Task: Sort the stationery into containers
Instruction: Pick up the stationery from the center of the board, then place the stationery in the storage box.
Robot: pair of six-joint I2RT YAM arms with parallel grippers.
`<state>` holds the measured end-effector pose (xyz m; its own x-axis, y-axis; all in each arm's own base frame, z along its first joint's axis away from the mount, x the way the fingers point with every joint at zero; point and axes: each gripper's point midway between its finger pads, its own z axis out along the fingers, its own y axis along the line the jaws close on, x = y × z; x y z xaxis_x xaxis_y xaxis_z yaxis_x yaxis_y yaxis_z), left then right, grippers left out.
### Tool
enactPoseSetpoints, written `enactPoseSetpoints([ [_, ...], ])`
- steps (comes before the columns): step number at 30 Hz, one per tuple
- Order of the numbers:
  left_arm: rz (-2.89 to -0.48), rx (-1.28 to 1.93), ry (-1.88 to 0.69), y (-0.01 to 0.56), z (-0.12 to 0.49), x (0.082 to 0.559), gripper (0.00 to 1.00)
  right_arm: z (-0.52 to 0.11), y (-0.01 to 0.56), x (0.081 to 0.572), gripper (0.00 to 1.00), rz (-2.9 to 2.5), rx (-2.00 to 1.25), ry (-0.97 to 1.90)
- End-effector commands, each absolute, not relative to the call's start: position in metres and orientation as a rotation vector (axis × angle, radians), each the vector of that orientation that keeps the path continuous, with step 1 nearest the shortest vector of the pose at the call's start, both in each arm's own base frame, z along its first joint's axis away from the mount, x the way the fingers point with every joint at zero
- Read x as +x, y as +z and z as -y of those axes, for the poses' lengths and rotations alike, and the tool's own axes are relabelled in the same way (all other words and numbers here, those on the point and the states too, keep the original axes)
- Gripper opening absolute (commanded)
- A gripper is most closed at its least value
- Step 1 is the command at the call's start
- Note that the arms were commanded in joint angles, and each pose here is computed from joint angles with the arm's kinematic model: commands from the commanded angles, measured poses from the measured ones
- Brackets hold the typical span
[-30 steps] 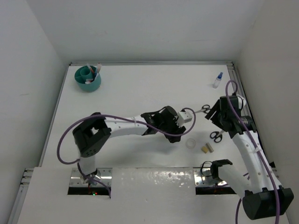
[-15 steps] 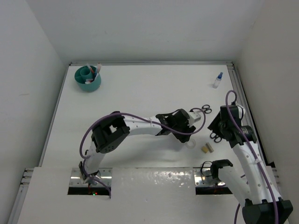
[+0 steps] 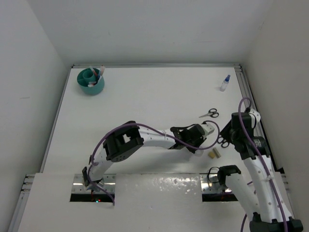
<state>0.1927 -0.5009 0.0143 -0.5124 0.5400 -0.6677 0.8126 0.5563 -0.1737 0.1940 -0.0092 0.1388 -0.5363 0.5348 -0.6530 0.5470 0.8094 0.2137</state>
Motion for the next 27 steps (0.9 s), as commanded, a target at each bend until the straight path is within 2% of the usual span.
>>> enactPoseSetpoints([
  [1,-2.235,1.014,-0.536,0.013,0.497,0.211,0.17,0.017,0.165,0.200,0.39,-2.149,0.787,-0.033],
  [5,-2.232,1.017,-0.525,0.010,0.497,0.210,0.17,0.016,0.164,0.202,0.39,-2.153,0.771,-0.023],
  [7,-2.233,1.015,-0.512,0.006,0.497,0.212,0.10,0.015,0.162,0.201,0.39,-2.163,0.763,-0.026],
  [8,-2.238,1.012,-0.498,0.002,0.496,0.214,0.00,0.015,0.161,0.201,0.39,-2.166,0.761,-0.026],
  [12,-2.182,1.045,-0.416,0.025,0.485,0.235,0.00,0.017,0.164,0.202,0.39,-2.152,0.760,-0.030],
  [14,-2.100,1.044,-0.313,0.062,0.458,0.269,0.00,0.015,0.168,0.208,0.38,-2.134,0.753,-0.014],
  [15,-2.038,1.080,-0.213,0.075,0.438,0.288,0.00,0.014,0.171,0.211,0.37,-2.128,0.750,-0.004],
  [18,-1.931,0.922,-0.072,0.147,0.361,0.345,0.00,0.006,0.176,0.229,0.35,-2.107,0.732,0.049],
  [19,-1.879,0.827,-0.007,0.184,0.316,0.370,0.00,0.002,0.177,0.241,0.33,-2.097,0.728,0.077],
  [21,-1.843,0.692,0.110,0.220,0.259,0.395,0.00,-0.008,0.176,0.254,0.31,-2.095,0.708,0.134],
  [22,-1.827,0.569,0.173,0.248,0.209,0.412,0.00,-0.013,0.186,0.270,0.30,-2.046,0.688,0.182],
  [23,-1.820,0.518,0.219,0.260,0.183,0.420,0.00,-0.020,0.181,0.280,0.27,-2.064,0.674,0.202],
  [26,-1.809,0.235,0.507,0.311,0.056,0.442,0.00,-0.045,0.196,0.314,0.26,-2.084,0.584,0.274],
  [27,-1.826,0.221,0.544,0.308,0.050,0.439,0.00,-0.050,0.197,0.321,0.25,-2.102,0.555,0.269],
])
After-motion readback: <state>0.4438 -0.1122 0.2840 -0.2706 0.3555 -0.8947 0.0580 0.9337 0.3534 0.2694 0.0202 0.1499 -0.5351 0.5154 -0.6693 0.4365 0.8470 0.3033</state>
